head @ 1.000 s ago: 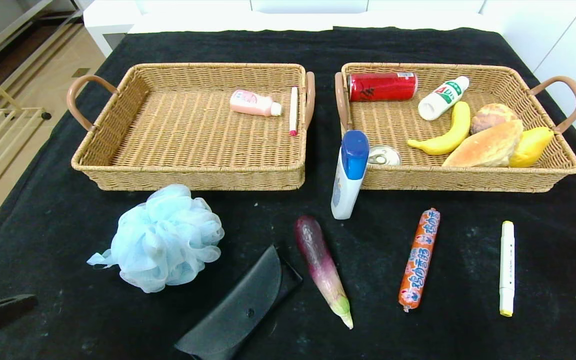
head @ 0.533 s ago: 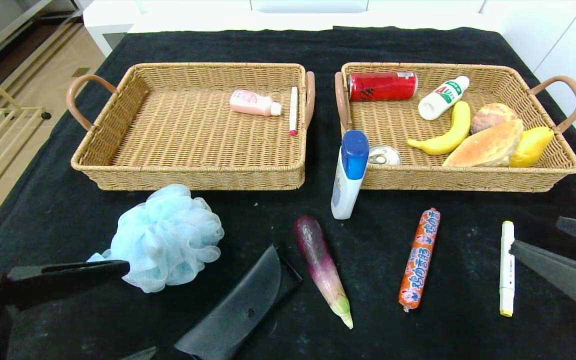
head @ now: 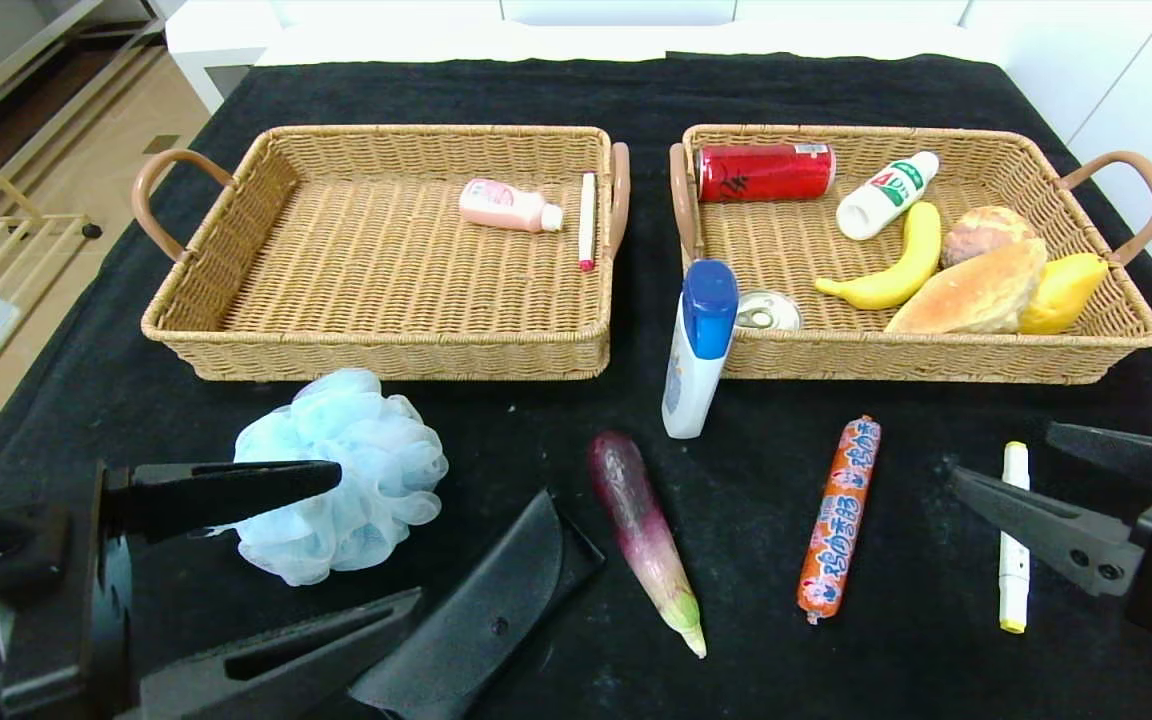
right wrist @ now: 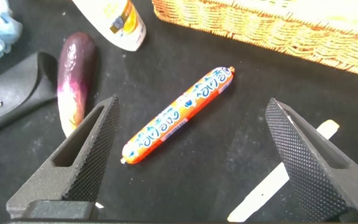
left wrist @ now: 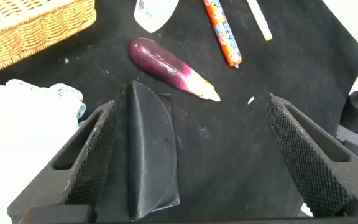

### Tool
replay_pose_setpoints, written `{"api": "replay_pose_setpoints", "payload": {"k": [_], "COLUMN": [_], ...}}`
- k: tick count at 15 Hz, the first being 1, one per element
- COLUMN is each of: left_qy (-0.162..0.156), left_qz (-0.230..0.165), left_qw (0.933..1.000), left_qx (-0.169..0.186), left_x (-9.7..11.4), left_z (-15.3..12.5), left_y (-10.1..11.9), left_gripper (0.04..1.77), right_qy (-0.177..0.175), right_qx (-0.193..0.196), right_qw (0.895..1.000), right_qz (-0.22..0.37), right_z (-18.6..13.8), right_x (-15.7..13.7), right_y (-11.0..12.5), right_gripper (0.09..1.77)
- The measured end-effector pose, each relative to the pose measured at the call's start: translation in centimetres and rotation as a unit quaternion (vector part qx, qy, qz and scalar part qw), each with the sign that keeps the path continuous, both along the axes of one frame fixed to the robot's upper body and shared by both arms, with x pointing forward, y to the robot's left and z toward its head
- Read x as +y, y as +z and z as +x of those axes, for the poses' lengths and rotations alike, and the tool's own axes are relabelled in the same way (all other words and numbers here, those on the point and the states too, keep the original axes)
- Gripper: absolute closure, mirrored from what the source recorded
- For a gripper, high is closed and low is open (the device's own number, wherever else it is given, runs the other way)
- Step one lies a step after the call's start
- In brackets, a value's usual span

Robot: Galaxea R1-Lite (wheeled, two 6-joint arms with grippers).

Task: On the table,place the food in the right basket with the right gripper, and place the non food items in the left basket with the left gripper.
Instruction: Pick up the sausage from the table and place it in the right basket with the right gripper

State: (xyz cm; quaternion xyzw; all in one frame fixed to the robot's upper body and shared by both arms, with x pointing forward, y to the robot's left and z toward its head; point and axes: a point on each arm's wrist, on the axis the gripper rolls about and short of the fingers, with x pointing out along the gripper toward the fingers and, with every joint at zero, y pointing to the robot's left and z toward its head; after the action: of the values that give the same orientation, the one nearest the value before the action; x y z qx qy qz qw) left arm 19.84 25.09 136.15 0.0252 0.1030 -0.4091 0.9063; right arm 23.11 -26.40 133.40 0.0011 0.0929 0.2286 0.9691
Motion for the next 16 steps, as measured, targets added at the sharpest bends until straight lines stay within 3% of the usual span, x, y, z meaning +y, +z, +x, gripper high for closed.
{"api": "replay_pose_setpoints", "payload": {"k": [4,10,16], "left_qy": [0.004,0.014,0.019], "left_qz": [-0.027,-0.022,-0.024], "left_qw": [0.9996,0.9996,0.9995], "left_qx": [-0.006,-0.004,-0.01], "left_x": [-0.05,0.16,0.4], "left_z": [0.1,-0.12,-0.41], "left_y": [-0.12,-0.63,-0.44], "left_gripper": [0.09,0.09,0.09], "right_qy": [-0.001,-0.014,-0.061], "right_qx": [-0.004,-0.001,0.034], "right_qw": [1.0,1.0,0.997], "right_qz": [-0.012,-0.008,-0.013], "right_z": [0.25,0.35,0.48], "right_x": [0.02,-0.25,-0.47], "right_y": [-0.19,-0.2,0.38], "right_gripper": [0.15,0.15,0.15]}}
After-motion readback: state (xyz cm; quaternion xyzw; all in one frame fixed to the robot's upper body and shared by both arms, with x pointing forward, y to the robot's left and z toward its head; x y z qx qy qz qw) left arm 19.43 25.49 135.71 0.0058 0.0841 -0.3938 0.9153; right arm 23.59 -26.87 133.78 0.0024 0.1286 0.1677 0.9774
